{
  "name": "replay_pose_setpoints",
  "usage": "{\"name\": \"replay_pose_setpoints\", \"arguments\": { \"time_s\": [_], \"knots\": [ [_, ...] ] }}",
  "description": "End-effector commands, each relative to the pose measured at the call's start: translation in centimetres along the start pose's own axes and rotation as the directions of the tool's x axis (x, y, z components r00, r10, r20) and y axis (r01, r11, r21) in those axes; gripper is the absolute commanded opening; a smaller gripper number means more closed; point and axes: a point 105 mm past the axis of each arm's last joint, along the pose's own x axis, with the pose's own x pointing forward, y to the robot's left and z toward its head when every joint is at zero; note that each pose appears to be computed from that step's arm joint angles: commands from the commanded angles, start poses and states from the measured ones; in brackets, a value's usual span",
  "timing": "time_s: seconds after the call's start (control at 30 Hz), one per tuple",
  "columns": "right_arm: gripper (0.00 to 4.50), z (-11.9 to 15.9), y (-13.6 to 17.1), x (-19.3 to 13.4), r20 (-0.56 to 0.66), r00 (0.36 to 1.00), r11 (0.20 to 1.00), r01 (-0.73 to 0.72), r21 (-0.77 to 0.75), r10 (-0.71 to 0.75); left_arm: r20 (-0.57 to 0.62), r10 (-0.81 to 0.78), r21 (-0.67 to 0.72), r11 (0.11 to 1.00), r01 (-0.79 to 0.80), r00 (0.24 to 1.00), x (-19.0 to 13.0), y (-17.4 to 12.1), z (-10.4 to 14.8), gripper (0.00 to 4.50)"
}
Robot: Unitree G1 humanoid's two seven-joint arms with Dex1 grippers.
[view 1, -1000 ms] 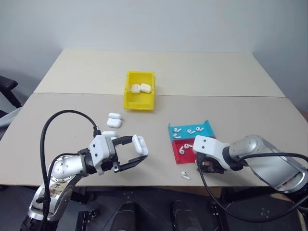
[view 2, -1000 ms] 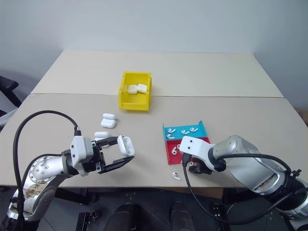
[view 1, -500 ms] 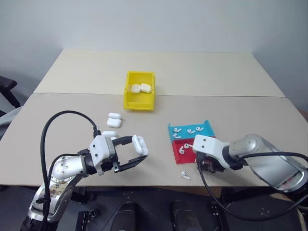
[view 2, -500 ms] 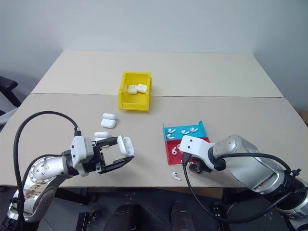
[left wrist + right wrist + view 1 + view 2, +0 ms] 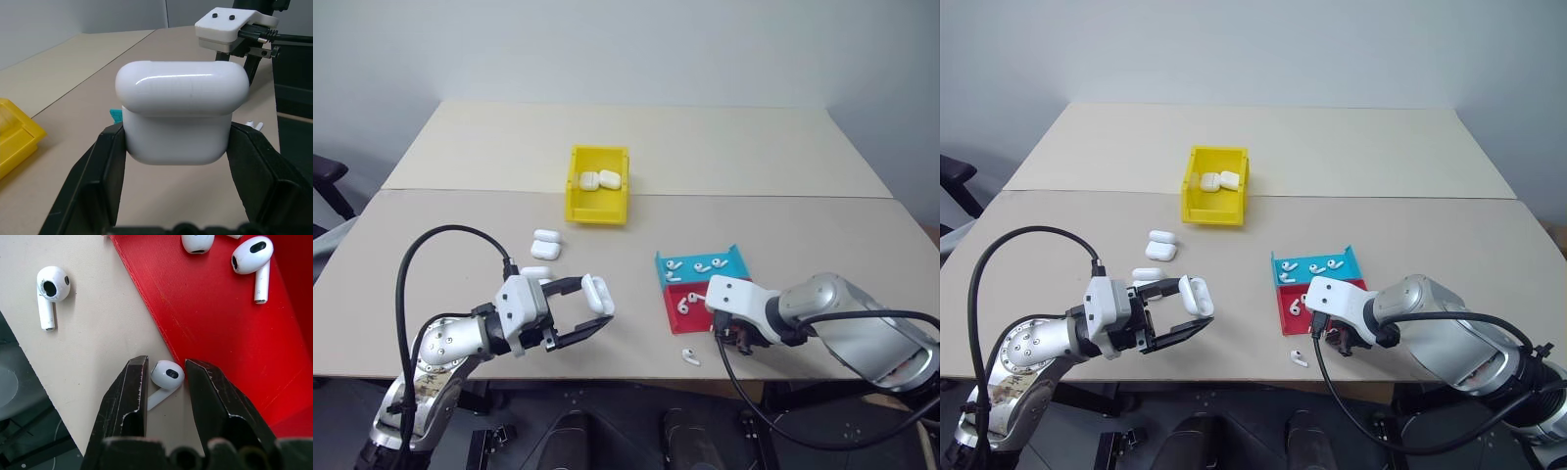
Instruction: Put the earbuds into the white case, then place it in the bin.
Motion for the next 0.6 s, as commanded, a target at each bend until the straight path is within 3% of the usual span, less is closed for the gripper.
{"name": "replay_pose_setpoints", "arguments": {
  "time_s": [0.03,0.6],
  "knots": [
    [1.64,0.39,-0.46,-0.61,0.015,0.999,1.000,0.029,-0.006,-0.029,0.020,-0.011,0.028,1.000,0.011,1.000,0.20,-0.16,0.76,2.78],
    [1.64,-0.13,-0.66,-1.01,-0.002,0.999,0.994,0.044,0.097,-0.044,0.021,-0.042,0.017,0.999,0.042,0.999,0.39,-0.43,0.72,2.78]
  ]
}}
